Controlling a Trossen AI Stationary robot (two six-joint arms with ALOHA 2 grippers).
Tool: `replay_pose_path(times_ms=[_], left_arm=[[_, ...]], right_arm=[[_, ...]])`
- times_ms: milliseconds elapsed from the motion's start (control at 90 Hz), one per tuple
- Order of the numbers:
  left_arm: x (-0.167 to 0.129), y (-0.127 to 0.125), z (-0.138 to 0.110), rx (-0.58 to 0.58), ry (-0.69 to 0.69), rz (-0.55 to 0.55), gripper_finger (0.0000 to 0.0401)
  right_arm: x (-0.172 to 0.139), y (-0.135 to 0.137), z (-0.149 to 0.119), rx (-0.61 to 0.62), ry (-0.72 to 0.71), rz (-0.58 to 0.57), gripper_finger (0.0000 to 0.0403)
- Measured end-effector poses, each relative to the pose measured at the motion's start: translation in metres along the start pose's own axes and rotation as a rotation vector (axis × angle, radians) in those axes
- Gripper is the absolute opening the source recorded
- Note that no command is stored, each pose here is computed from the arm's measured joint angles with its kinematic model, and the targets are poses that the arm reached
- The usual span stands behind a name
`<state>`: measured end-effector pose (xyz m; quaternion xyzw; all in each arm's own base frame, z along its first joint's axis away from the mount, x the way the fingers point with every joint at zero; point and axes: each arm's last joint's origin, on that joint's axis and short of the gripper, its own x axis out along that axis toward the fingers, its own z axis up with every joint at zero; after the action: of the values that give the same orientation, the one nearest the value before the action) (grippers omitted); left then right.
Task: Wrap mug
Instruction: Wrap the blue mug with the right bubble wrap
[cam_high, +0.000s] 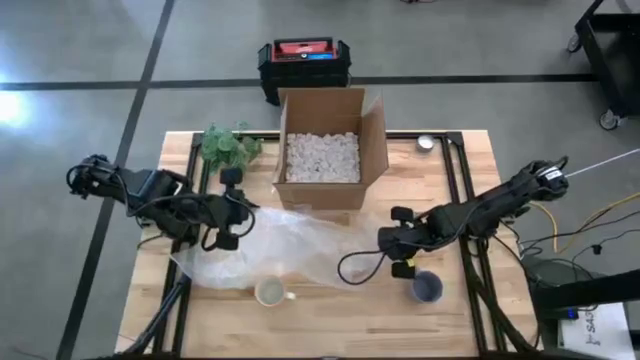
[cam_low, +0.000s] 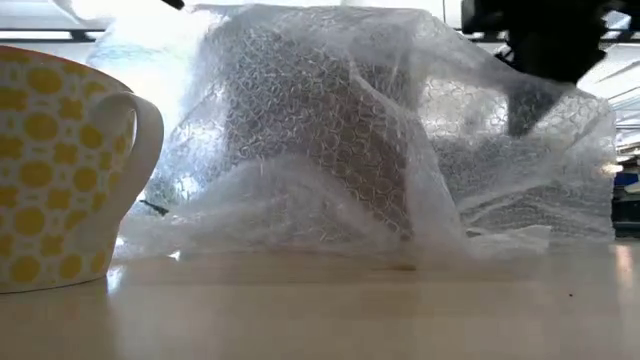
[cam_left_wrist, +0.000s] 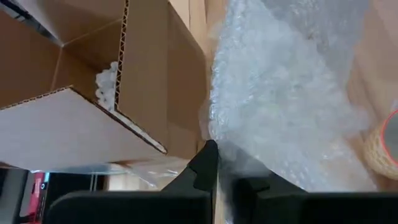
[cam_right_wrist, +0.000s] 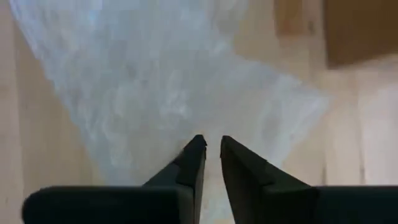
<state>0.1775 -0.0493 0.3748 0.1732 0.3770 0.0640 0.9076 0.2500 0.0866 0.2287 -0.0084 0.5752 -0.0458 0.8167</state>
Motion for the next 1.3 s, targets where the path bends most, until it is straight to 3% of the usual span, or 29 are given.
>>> replay_pose_path(times_ms=[100,233,289,411,544,700,833,1144,1222,1300], left_arm=[[-0.003,0.001,0.010,-0.073,-0.061,-0.033,0.0059],[-0.007,-0.005,0.019,-0.167,-0.072,-0.295,0.0132],[-0.009,-0.006,0.022,-0.187,-0.057,-0.356,0.0165],[-0.015,0.000,0.022,-0.220,0.018,-0.272,0.0223],[-0.022,0.007,0.018,-0.286,0.100,-0.173,0.0252],[-0.015,0.002,0.013,-0.333,0.101,-0.181,0.0251],[0.017,-0.016,-0.001,-0.314,0.155,-0.207,0.0231],[0.076,-0.049,-0.036,-0.349,0.094,-0.285,0.0171],[0.090,-0.055,-0.047,-0.355,0.079,-0.285,0.0158],[0.102,-0.061,-0.058,-0.359,0.059,-0.285,0.0145]], right_arm=[[-0.004,-0.001,0.004,0.000,-0.028,-0.032,0.0034],[-0.005,-0.001,0.005,0.015,-0.033,-0.030,0.0045],[-0.004,-0.001,0.004,0.018,-0.030,-0.031,0.0053],[-0.005,-0.002,0.004,0.003,-0.023,-0.035,0.0073],[-0.028,-0.005,0.012,-0.018,0.017,-0.052,0.0093],[-0.076,-0.008,0.023,0.038,0.046,-0.055,0.0109],[-0.092,0.003,0.027,0.081,-0.039,0.057,0.0116],[-0.034,0.073,0.013,-0.022,-0.122,0.305,0.0086],[-0.014,0.078,0.012,-0.032,-0.136,0.262,0.0071],[0.011,0.072,0.007,-0.071,-0.086,0.135,0.0056]])
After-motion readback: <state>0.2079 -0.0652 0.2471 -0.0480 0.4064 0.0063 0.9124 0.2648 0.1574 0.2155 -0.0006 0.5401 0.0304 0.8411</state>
